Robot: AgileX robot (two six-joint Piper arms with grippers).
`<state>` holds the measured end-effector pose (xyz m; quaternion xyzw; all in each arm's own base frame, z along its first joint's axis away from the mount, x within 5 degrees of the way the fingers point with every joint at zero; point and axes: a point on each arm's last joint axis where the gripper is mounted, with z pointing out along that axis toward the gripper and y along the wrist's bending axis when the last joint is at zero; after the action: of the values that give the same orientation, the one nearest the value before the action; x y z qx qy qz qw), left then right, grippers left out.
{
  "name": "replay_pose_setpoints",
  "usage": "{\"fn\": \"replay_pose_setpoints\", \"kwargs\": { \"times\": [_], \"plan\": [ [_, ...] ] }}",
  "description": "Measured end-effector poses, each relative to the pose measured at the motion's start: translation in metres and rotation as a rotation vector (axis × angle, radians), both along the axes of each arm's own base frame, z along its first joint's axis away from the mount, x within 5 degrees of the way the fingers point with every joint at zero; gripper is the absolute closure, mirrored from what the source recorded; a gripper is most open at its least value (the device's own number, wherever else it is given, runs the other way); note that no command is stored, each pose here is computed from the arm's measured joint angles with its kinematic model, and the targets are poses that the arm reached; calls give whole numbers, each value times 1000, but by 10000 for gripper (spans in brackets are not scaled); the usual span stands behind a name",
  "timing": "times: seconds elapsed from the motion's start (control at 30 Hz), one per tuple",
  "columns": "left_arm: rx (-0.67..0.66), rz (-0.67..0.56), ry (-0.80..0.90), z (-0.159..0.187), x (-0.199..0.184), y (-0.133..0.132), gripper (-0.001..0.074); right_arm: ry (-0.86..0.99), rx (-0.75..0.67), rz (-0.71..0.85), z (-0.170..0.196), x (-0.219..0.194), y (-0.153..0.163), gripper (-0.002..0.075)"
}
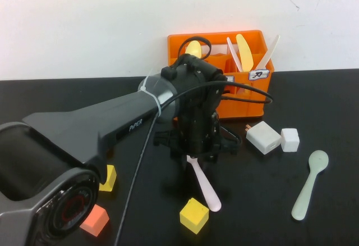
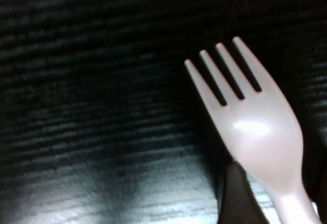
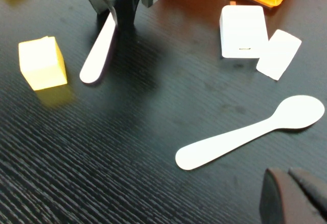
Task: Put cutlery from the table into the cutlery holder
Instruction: Pick up the fork, then place the fork on the box
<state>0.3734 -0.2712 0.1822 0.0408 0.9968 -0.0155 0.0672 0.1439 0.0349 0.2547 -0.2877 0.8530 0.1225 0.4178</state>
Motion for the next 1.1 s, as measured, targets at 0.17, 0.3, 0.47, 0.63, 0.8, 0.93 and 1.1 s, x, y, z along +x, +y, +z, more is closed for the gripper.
{"fn": "replay_pose_setpoints", "kwargs": {
  "times": [0.17, 0.3, 0.47, 0.63, 0.8, 0.93, 1.1],
  "plan": [
    [12, -28, -46, 1, 3, -1, 437, 0, 0, 0, 0, 0, 0, 728],
    [1, -32, -51, 1, 3, -2, 530, 0, -1, 0, 0, 0, 0, 728],
    [0, -36, -59, 0, 4, -3, 688, 0, 0, 1, 0, 0, 0, 728],
    [1, -39, -78, 7, 3, -1, 691, 0, 4, 0, 0, 0, 0, 728],
    [-28, -40, -140, 47, -4, 6, 693, 0, 5, -1, 0, 0, 0, 728],
    [-61, -46, -245, 98, -15, 18, 693, 0, 5, -1, 0, 0, 0, 728],
    [-77, -52, -464, 162, -28, 39, 693, 0, 5, -1, 0, 0, 0, 728]
  ]
}}
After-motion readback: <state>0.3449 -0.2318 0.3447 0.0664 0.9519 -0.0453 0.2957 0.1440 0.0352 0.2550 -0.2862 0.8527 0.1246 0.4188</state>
